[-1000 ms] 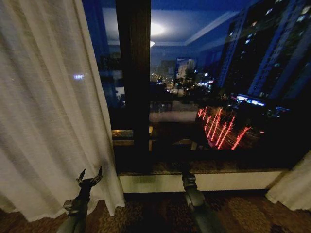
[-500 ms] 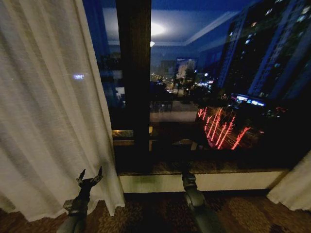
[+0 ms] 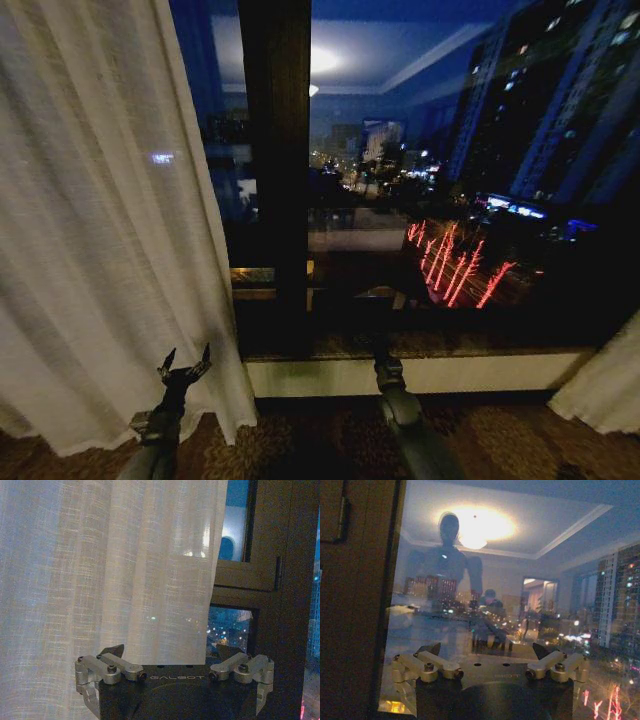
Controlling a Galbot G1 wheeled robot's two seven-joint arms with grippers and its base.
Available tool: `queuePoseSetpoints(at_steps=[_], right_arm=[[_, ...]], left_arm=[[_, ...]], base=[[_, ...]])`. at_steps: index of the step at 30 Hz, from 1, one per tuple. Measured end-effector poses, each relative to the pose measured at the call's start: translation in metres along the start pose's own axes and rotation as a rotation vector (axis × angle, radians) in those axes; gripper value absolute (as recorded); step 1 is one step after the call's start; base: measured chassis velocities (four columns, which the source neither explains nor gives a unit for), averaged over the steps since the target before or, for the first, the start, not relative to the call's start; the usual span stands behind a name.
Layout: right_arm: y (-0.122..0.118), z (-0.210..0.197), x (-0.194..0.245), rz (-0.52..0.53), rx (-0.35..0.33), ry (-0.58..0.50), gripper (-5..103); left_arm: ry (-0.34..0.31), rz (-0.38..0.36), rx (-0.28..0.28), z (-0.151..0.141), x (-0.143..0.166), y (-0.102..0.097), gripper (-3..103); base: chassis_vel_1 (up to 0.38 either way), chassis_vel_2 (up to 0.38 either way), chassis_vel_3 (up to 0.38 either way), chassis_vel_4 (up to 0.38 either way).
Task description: Open the curtains by pulling them apart, changing their state from closed to fully open.
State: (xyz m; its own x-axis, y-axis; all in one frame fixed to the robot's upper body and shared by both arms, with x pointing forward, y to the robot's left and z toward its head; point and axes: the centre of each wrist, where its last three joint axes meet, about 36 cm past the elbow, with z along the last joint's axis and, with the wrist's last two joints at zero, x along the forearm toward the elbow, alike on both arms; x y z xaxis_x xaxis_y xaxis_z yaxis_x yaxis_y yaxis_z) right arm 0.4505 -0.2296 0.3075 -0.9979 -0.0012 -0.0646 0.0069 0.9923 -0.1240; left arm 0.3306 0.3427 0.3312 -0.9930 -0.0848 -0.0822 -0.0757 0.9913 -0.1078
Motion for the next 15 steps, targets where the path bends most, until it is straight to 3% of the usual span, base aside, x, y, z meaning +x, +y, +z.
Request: queuePoseSetpoints(at_steps=[15], right_arm=[[0.0, 0.0, 0.0, 0.0, 0.0, 0.0, 100]], left_arm=[[0.0, 0.0, 0.0, 0.0, 0.0, 0.0, 100]], base=[[0.0, 0.0, 0.0, 0.0]])
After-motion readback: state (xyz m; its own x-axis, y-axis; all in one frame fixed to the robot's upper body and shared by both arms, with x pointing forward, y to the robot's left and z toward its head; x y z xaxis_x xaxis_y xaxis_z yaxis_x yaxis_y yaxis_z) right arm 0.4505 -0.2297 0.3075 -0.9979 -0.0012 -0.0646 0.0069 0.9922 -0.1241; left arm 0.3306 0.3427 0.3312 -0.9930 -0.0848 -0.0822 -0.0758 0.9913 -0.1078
